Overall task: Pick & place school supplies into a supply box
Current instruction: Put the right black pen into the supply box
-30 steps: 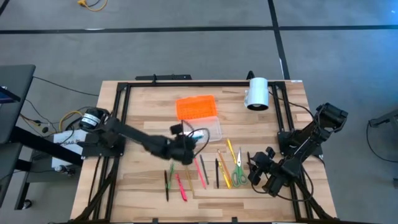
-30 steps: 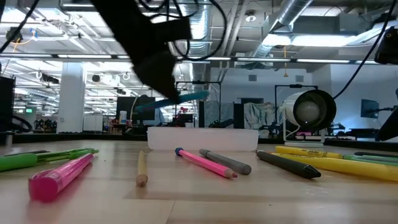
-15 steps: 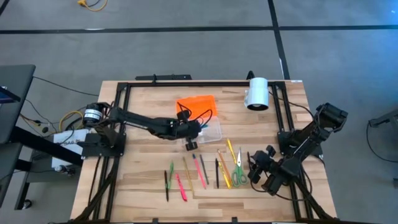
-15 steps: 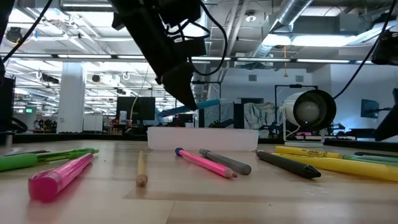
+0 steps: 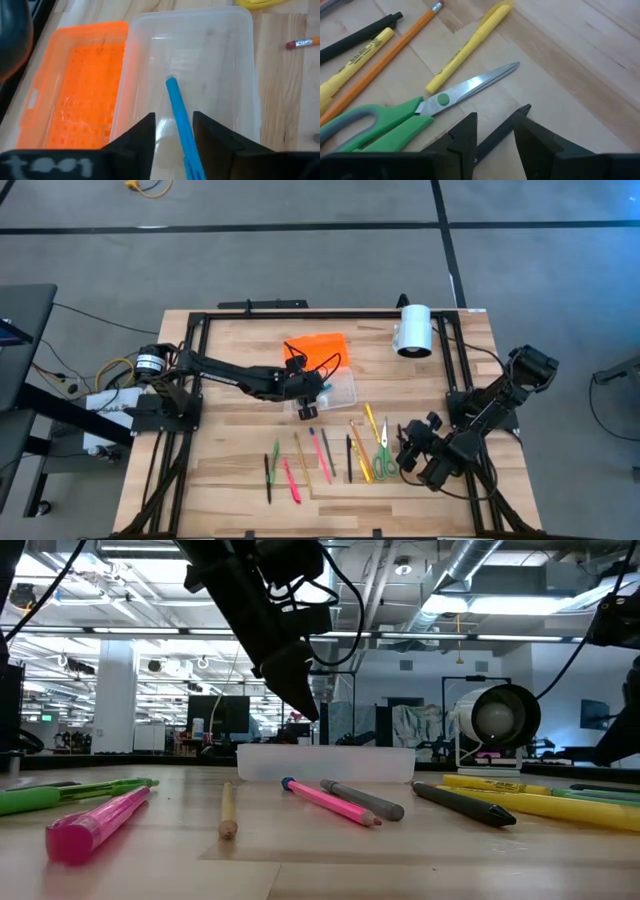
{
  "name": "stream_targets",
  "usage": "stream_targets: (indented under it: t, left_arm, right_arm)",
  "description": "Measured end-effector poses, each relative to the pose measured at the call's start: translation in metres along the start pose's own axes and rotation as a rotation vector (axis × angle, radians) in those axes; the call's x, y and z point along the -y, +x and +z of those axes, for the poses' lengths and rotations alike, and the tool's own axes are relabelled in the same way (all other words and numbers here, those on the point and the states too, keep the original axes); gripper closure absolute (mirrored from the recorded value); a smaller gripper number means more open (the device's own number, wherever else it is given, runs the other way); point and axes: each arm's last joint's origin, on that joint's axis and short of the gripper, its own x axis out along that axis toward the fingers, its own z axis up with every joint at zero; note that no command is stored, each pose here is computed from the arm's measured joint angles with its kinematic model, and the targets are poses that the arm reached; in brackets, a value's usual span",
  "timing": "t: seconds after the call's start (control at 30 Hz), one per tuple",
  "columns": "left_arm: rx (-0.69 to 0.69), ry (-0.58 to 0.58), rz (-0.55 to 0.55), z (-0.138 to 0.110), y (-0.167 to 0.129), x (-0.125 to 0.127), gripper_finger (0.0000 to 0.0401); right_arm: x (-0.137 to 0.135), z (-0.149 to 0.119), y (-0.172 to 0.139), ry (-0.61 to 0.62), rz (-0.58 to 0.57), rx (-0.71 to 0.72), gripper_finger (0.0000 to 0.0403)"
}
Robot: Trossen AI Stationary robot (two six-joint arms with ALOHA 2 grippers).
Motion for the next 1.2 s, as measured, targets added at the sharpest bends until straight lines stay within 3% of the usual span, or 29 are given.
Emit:
stream_targets:
  t: [0.2,0.57,0.9,1.2]
  left_arm:
    - [0.010,0.005,-0.058,0.000,-0.003,0.009,0.0244]
    - [-0.009,0.124,-0.188,-0.013,-0.030,0.068,0.0245]
    - [-0.004,0.138,-0.150,-0.030,-0.054,0.106,0.0246]
    - [0.093,0.167,-0.082,-0.048,-0.086,0.145,0.0246]
  right_arm:
    - [-0.003,0.000,0.000,0.035,0.027,-0.002,0.0282]
    - [-0.004,-0.001,0.002,0.188,0.022,-0.143,0.0282]
    - [-0.005,0.003,0.007,0.236,0.015,-0.213,0.0282]
    - [-0.007,-0.004,0.013,0.214,-0.019,-0.287,0.0282]
